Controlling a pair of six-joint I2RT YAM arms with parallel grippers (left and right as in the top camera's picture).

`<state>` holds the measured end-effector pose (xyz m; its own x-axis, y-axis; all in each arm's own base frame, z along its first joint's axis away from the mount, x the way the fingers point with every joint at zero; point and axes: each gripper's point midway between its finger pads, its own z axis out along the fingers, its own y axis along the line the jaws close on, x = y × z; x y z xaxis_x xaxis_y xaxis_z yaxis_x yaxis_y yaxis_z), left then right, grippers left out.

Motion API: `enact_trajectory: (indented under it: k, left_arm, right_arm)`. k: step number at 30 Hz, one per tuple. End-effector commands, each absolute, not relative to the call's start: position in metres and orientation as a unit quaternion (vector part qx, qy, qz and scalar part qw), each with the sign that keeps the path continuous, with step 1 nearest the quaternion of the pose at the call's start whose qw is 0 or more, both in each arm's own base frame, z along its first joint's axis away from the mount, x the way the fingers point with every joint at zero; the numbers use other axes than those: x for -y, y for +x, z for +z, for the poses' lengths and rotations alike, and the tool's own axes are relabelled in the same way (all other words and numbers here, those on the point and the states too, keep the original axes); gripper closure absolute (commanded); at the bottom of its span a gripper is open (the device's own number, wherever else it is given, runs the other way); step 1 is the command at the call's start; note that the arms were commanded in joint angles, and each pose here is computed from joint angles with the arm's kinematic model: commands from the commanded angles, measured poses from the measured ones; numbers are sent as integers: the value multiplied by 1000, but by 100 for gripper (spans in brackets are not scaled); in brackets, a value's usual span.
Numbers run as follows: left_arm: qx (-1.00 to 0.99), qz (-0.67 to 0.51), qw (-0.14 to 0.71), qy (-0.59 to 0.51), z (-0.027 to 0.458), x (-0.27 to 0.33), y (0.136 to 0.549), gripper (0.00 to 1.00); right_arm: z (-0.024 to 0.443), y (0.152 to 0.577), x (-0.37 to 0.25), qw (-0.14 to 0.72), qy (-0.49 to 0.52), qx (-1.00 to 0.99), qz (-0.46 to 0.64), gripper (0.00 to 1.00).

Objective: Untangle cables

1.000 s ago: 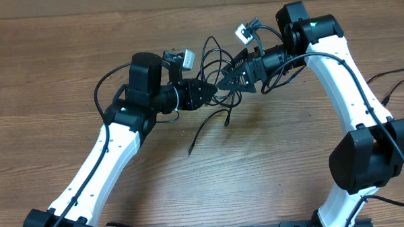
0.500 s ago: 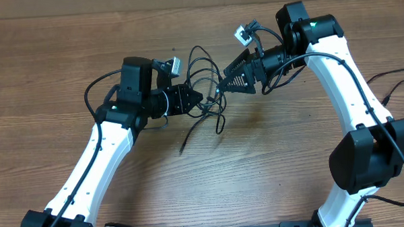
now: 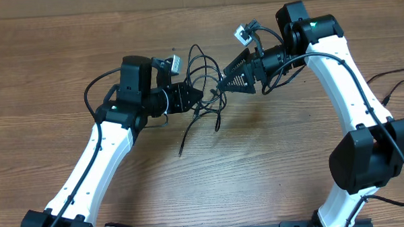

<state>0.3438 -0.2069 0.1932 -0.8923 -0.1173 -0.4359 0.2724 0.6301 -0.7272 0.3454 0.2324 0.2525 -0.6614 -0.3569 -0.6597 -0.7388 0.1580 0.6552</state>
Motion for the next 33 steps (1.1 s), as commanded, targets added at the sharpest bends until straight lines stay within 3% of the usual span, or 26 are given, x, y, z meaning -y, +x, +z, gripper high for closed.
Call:
enact_trajectory:
  k: [1,26,27,29,30,31,33]
  left_arm:
    - [-864,-441,238,51,205,210,348,96]
    - [-867,-438,234,47,203,210,347,96]
    - [-865,-442,232,49,204,210,346,96]
    - [-863,-449,227,55,205,213,343,96]
    - [-862,-449,227,56,205,214,343,96]
    - [-862,-449,226,57,205,215,342,96]
    - [-862,-450,226,59,206,216,342,96]
  right_arm:
    - [270,340,-233,202,-387,-730,526,0]
    - [271,324,-257,186,-415,-714,532,1]
    - [271,324,-257,186,-415,-714,532,4]
    - [271,324,-257,187,-416,-714,531,21]
    - [271,324,-257,188,-416,-713,532,47]
    - [271,324,-257,188,-417,-713,531,60]
    - [271,324,-257,188,-417,-713,531,76]
